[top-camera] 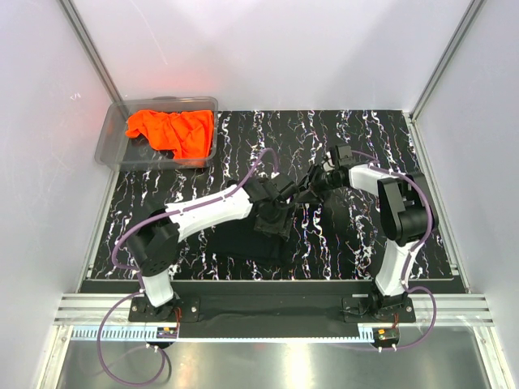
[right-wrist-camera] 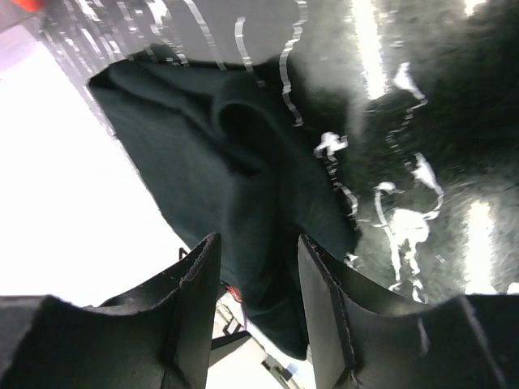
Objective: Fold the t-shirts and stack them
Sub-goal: Fold the tshirt
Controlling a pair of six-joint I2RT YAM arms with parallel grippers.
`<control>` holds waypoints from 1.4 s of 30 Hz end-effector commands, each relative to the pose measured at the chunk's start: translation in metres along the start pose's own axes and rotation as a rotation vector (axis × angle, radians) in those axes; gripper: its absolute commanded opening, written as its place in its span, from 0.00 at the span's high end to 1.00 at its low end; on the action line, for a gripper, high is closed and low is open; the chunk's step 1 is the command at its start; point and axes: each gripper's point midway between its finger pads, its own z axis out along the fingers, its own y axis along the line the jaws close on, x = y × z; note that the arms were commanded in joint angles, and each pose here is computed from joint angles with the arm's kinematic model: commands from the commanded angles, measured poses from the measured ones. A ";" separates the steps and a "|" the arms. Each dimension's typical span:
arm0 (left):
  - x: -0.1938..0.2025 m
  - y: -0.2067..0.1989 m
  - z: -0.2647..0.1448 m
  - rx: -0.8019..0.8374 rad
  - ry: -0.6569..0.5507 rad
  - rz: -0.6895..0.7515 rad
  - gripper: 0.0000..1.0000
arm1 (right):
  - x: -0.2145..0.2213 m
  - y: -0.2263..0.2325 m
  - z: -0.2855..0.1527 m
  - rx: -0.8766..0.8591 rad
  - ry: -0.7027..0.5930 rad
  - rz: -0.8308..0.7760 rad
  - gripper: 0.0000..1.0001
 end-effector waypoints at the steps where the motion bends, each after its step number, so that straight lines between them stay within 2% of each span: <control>1: 0.007 0.002 0.006 -0.006 0.013 -0.015 0.41 | 0.001 0.006 0.003 -0.019 0.028 -0.028 0.50; 10: 0.017 0.001 0.015 -0.008 0.053 -0.009 0.45 | -0.002 0.010 0.016 -0.020 0.050 -0.040 0.53; 17: 0.026 -0.001 0.021 -0.001 0.089 -0.003 0.46 | -0.006 0.011 0.017 -0.014 0.035 -0.038 0.52; 23: 0.030 0.000 0.028 -0.005 0.113 0.003 0.55 | -0.009 0.011 0.022 -0.016 0.044 -0.030 0.53; 27: 0.034 0.000 0.033 -0.004 0.134 0.006 0.65 | -0.011 0.008 0.027 -0.011 0.052 -0.023 0.60; 29: 0.035 0.001 0.034 -0.005 0.141 0.009 0.75 | -0.012 0.005 0.029 -0.003 0.050 -0.021 0.66; 31: 0.038 0.000 0.036 0.000 0.156 0.015 0.87 | -0.013 0.004 0.032 -0.001 0.053 -0.024 0.78; 32: 0.038 -0.001 0.036 0.004 0.163 0.015 1.00 | -0.014 0.004 0.032 -0.002 0.054 -0.027 0.82; 36: 0.044 0.000 0.026 0.005 0.186 0.014 1.00 | -0.019 0.011 0.029 -0.004 0.035 -0.066 0.97; 42: 0.052 -0.007 0.016 0.038 0.201 0.015 1.00 | -0.027 0.012 0.028 0.030 0.029 -0.114 1.00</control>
